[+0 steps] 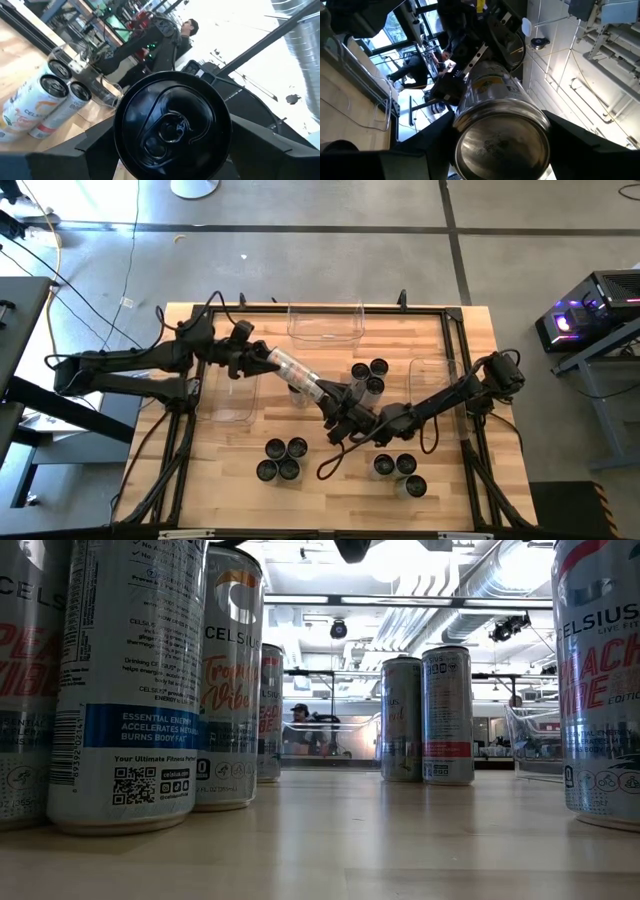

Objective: Sort soda cans
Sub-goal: Put the white-yellow soda can into the left transparent bin

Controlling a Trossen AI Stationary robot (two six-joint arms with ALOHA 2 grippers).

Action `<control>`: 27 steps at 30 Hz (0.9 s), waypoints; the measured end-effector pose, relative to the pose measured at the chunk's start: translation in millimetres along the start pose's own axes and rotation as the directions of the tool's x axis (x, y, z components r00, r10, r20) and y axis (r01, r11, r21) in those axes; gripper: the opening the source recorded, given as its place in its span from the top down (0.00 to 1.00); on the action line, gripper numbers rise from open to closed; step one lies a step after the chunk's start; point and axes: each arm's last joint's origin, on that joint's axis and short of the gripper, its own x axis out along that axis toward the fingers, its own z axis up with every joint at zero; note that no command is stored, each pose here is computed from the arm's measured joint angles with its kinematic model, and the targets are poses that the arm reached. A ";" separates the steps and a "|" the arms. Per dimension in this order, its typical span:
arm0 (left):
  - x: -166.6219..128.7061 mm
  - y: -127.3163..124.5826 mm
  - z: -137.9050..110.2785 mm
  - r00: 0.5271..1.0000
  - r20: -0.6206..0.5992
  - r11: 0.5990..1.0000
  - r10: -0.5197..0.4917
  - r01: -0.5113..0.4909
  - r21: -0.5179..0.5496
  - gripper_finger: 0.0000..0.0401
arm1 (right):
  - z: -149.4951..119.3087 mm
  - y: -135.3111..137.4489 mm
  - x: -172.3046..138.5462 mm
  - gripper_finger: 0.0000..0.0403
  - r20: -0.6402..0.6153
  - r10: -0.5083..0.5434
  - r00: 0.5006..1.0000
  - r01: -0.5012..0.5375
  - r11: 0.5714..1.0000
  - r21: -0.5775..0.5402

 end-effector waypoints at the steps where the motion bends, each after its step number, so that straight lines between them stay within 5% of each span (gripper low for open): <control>1: -0.5 0.8 0.8 1.000 -0.006 1.000 -0.004 0.004 -0.007 0.24 | 0.0 0.6 -0.1 0.40 0.000 0.004 1.000 -0.004 1.000 -0.005; 19: -1.6 2.0 2.0 0.998 -0.054 0.997 -0.044 0.041 -0.062 0.24 | 0.5 3.8 -0.7 0.40 0.010 0.027 1.000 -0.027 1.000 -0.011; 27: -1.5 2.1 1.9 0.997 -0.056 0.997 -0.044 0.040 -0.069 0.37 | 0.4 3.9 -0.6 0.40 0.011 0.027 1.000 -0.027 1.000 -0.007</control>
